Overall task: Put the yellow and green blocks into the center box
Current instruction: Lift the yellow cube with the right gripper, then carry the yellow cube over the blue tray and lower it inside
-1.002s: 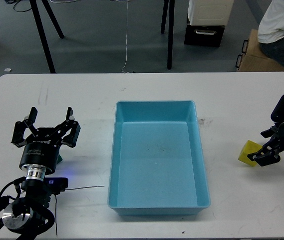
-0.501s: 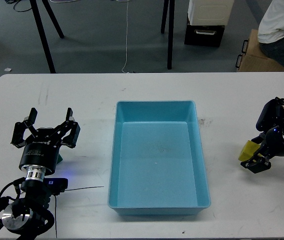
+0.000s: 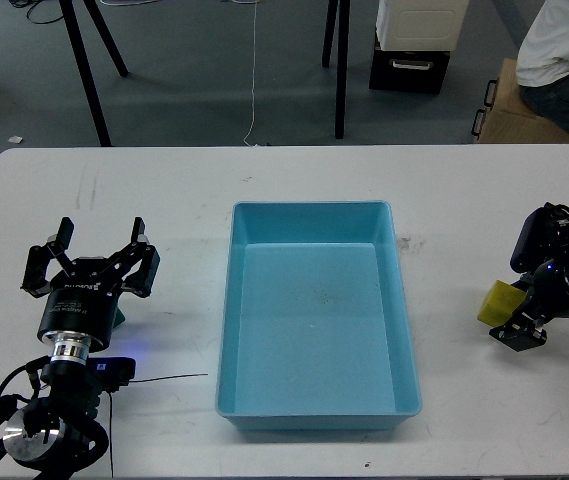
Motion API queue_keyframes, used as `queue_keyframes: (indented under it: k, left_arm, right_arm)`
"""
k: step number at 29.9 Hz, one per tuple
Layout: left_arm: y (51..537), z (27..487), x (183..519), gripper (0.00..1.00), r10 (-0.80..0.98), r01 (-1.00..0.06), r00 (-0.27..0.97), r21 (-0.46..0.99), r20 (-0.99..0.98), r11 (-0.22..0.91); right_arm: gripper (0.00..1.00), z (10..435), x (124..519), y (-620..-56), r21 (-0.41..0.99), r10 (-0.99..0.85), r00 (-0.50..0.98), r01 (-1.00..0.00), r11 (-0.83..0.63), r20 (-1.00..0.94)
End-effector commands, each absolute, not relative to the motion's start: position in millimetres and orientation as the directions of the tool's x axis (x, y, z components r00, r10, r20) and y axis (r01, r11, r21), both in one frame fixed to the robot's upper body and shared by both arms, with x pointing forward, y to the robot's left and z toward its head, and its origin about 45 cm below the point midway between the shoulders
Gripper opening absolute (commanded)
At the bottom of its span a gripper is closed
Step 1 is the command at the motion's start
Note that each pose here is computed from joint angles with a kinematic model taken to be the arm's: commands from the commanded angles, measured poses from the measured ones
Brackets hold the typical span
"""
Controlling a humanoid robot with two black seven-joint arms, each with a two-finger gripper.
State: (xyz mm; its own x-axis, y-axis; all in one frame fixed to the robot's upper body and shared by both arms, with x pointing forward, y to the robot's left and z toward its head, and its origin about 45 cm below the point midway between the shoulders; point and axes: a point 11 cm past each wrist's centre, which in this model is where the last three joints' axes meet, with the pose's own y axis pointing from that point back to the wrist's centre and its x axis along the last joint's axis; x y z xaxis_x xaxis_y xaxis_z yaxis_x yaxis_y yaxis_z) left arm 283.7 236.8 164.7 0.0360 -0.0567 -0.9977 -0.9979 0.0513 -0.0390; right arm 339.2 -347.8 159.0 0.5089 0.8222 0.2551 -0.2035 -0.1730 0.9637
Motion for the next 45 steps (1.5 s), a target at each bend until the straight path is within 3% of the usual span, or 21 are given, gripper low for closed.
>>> queue_keyframes:
  k: [1, 7, 11, 17, 25, 38, 42, 45]
  left_arm:
    - [237, 164, 283, 1.0, -0.056, -0.998, 0.035, -0.038, -0.998, 0.051]
    - [237, 165, 284, 1.0, -0.055, -0.998, 0.037, -0.04, -0.998, 0.05]
    - [238, 165, 284, 1.0, -0.054, -0.998, 0.036, -0.039, -0.998, 0.05]
    - [239, 166, 285, 1.0, -0.054, -0.998, 0.04, -0.043, -0.998, 0.046]
    - [245, 169, 289, 1.0, -0.034, -0.998, 0.051, -0.052, -0.998, 0.042]
    - [249, 174, 294, 1.0, -0.02, -0.997, 0.067, -0.068, -0.998, 0.043]
    - [253, 177, 298, 1.0, -0.015, -0.996, 0.078, -0.078, -0.997, 0.031]
    - [254, 181, 303, 1.0, -0.012, -0.995, 0.091, -0.091, -0.996, 0.027]
  right_arm:
    - [0.26, 161, 342, -351, 0.962, 0.814, 0.52, -0.213, -0.17, 0.259]
    - [0.13, 196, 370, -342, 0.936, 0.819, 0.479, -0.3, -0.186, 0.317]
    - [0.05, 257, 408, -319, 0.866, 0.815, 0.391, -0.436, -0.244, 0.427]
    - [0.04, 329, 436, -277, 0.753, 0.79, 0.254, -0.554, -0.354, 0.558]
    - [0.04, 311, 418, -168, 0.777, 0.831, 0.071, -0.404, -0.482, 0.552]
    - [0.06, 240, 372, -88, 0.894, 0.915, -0.098, -0.192, -0.404, 0.392]
    - [0.11, 221, 361, -76, 0.916, 0.927, -0.129, -0.153, -0.37, 0.353]
    - [0.23, 206, 356, -74, 0.929, 0.935, -0.132, -0.132, -0.345, 0.329]
